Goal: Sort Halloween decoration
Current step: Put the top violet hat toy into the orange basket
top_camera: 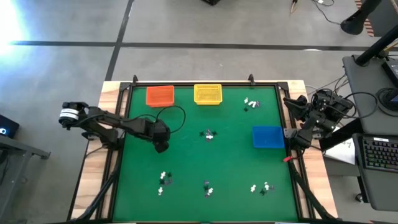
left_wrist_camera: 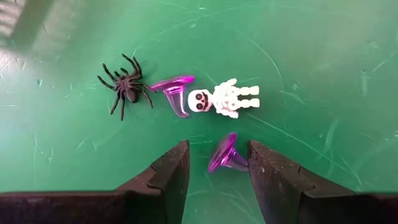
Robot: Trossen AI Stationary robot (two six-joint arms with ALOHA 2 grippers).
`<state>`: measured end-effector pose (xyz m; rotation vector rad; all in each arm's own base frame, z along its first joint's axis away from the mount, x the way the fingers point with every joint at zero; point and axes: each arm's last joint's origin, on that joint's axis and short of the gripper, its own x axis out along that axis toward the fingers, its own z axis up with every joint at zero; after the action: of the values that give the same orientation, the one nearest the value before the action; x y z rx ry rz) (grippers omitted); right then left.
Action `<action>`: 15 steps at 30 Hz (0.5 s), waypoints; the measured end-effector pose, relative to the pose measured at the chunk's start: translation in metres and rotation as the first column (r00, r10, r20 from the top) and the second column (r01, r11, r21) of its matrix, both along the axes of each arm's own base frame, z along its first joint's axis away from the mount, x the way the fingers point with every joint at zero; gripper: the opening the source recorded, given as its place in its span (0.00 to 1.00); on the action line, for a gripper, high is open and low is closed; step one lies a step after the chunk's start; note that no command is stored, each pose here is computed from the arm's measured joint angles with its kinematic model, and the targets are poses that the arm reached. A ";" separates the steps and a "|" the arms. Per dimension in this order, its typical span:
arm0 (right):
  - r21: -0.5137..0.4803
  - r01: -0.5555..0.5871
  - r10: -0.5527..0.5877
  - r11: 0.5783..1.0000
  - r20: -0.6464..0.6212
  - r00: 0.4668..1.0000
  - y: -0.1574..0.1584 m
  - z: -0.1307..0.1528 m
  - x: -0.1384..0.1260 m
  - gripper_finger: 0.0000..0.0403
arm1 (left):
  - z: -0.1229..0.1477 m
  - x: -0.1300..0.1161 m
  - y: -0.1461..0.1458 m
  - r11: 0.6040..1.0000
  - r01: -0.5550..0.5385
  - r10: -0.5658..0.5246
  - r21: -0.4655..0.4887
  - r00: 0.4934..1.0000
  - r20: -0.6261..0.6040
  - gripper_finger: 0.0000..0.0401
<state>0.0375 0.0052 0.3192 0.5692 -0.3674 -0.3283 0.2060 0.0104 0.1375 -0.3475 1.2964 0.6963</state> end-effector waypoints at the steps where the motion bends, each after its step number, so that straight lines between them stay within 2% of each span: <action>1: 0.000 0.000 0.000 1.000 0.000 1.000 0.000 0.000 0.000 0.40 | 0.000 0.000 0.001 1.000 -0.003 0.003 -0.001 1.000 -0.001 0.34; 15: -0.002 0.000 0.000 1.000 -0.001 1.000 0.000 0.000 0.000 0.40 | -0.006 0.003 0.004 1.000 -0.011 0.011 -0.024 1.000 -0.015 0.19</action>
<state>0.0375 0.0053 0.3191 0.5674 -0.3665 -0.3280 0.2089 0.0144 0.1313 -0.3701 1.3190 0.6943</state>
